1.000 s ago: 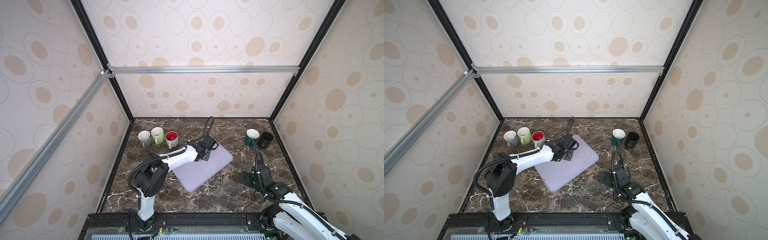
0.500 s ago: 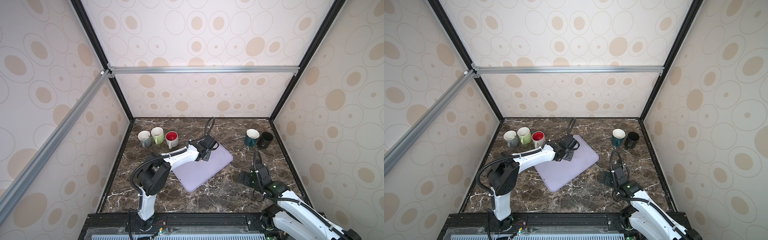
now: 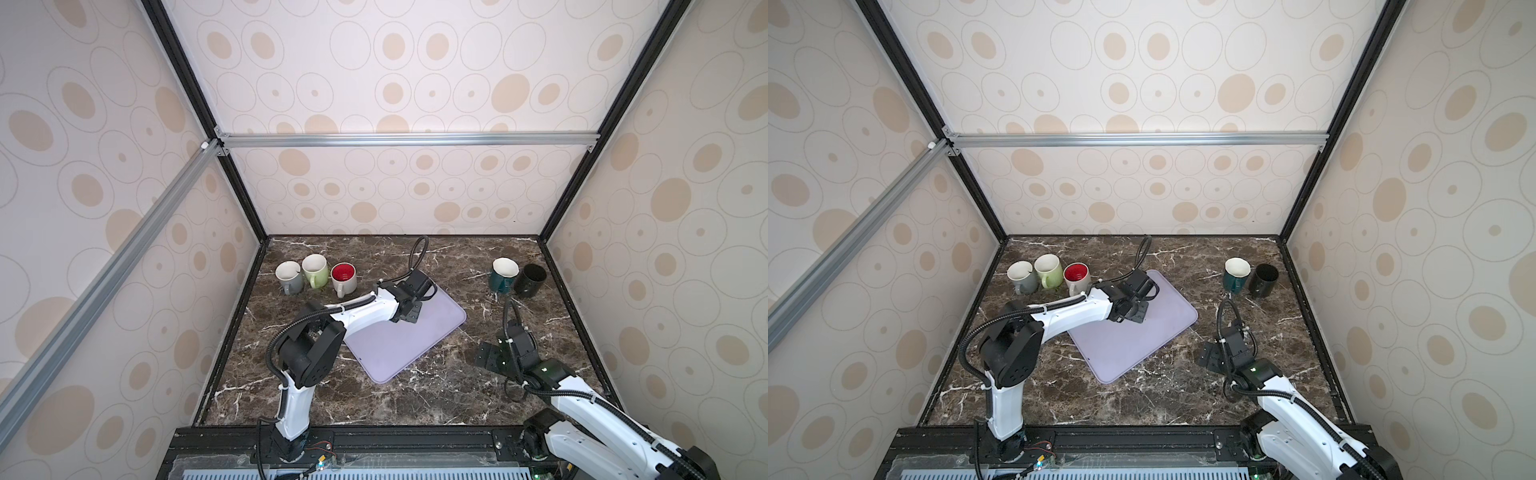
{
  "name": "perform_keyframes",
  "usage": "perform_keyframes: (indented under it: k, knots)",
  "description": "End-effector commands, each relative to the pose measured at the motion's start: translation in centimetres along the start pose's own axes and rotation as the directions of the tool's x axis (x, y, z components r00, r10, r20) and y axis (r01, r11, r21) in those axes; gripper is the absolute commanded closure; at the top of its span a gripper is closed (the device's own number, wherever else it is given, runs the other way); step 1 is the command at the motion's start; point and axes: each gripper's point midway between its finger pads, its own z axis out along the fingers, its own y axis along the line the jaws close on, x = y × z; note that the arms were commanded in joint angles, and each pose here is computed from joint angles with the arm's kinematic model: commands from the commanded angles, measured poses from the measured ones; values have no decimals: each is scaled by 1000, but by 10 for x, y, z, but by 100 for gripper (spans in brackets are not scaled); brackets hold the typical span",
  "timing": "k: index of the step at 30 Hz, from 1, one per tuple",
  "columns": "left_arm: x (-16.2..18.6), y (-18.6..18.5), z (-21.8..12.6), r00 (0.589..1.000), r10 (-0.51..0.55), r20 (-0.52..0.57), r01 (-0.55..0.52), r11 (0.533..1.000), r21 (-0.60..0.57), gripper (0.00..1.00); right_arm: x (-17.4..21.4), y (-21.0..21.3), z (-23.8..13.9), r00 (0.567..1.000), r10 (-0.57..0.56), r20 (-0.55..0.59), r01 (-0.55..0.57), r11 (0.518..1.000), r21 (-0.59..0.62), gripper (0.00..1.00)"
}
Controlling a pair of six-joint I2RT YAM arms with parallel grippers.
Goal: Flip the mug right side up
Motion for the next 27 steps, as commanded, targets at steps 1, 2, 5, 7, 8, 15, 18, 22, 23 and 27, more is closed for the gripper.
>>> perform_keyframes:
  k: [1, 2, 5, 7, 8, 15, 18, 22, 23, 27]
  knots:
    - [-10, -1, -4, 1000, -9, 8, 9, 1000, 25, 74, -3, 1, -1, 1000, 12, 8, -12, 1000, 4, 1]
    - [-10, -2, -4, 1000, -11, 8, 10, 999, 30, 74, -3, 1, 0, 1000, 13, 6, -13, 1000, 5, 1]
    - [-9, -2, -2, 1000, -8, -1, 8, 1000, 26, 76, -1, 1, 1, 1000, 13, 0, -13, 1000, 5, 1]
    - [-9, -3, 0, 1000, -1, -7, 1, 1000, 22, 76, -1, 1, 1, 1000, 16, 0, -16, 1000, 3, 1]
    - [-9, -2, 1, 1000, 1, -12, -1, 1000, 20, 75, -1, 1, 1, 1000, 16, 0, -16, 1000, 2, 1]
    - [-10, -1, 2, 1000, -6, -1, 6, 1000, 25, 89, 1, 0, 1, 1000, 19, -3, -19, 1000, 4, 1]
    - [-9, -2, 6, 1000, -5, -20, 5, 1000, 30, 100, 3, 0, 1, 1000, 19, -7, -19, 1000, 1, 1]
    - [-9, -1, 8, 1000, -12, -24, 13, 999, 37, 100, 4, -1, 0, 1000, 20, -9, -20, 1000, 1, 1]
    - [-9, -2, 8, 1000, -14, -23, 15, 999, 44, 100, 4, -2, 0, 1000, 20, -9, -20, 1000, 1, 1]
    - [-10, -5, 7, 999, -29, -23, 31, 996, 85, 100, 5, -1, 1, 1000, 24, -3, -24, 1000, -11, 1]
